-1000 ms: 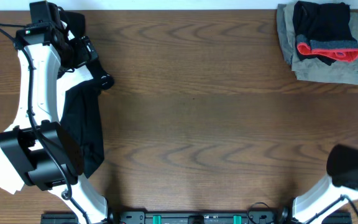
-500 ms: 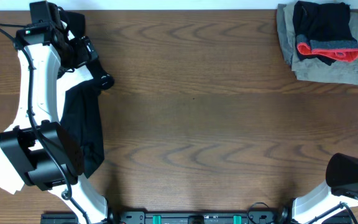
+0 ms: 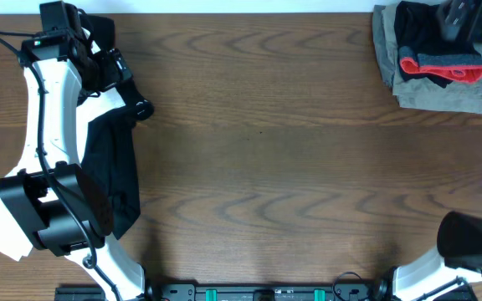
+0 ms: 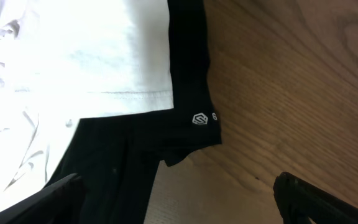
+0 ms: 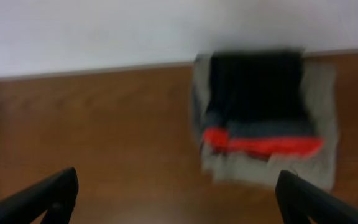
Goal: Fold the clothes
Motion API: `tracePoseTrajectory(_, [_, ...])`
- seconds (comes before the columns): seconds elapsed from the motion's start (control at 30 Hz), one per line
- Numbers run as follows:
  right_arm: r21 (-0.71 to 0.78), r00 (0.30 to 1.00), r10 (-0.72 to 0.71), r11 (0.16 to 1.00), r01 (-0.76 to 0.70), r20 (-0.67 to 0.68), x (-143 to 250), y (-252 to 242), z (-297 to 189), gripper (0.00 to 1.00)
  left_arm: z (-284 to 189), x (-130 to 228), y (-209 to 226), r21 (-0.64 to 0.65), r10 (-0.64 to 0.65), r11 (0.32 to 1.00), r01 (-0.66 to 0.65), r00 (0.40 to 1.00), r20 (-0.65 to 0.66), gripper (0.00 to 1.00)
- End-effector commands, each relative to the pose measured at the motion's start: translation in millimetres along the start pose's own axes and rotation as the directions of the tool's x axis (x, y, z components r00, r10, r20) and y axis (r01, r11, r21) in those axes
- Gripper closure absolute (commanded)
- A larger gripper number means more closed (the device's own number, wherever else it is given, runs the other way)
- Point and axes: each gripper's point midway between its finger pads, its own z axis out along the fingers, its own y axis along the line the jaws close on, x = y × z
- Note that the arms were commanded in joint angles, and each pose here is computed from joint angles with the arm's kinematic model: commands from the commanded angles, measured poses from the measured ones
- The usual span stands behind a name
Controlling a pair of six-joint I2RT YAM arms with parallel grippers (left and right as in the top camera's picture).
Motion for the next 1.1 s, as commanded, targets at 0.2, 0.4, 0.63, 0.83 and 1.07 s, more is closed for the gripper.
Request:
tracePoseTrajectory(0.2, [0.023, 0.973, -0.152, 0.988, 0.150, 0.173, 28.1, 48.7, -120.2, 0.01, 6.0, 1.8, 3.3, -0.016, -0.011, 1.000, 0.011, 1.000, -0.011, 0.02])
tracePoseTrajectory(0.4, [-0.012, 0.882, -0.206, 0.972, 0.233, 0.423, 33.8, 60.8, -110.7, 0.01, 6.0, 1.8, 3.4, -0.017, -0.011, 1.000, 0.011, 1.000, -0.011, 0.02])
tracePoseTrajectory(0.63, [-0.012, 0.772, -0.241, 0.952, 0.306, 0.588, 93.2, 59.4, -69.2, 0.01, 6.0, 1.9, 3.4, -0.017, -0.011, 1.000, 0.011, 1.000, -0.011, 0.02])
tracePoseTrajectory(0.83, [0.006, 0.724, -0.251, 0.946, 0.323, 0.642, 166.0, 49.6, -30.4, 0.01, 6.0, 1.9, 3.4, -0.017, -0.011, 1.000, 0.011, 1.000, -0.011, 0.02])
tracePoseTrajectory(1.07, [0.020, 0.662, -0.261, 0.937, 0.348, 0.702, 226.2, 47.1, -5.6, 0.01, 6.0, 1.8, 3.4, -0.017, -0.011, 1.000, 0.011, 1.000, -0.011, 0.02])
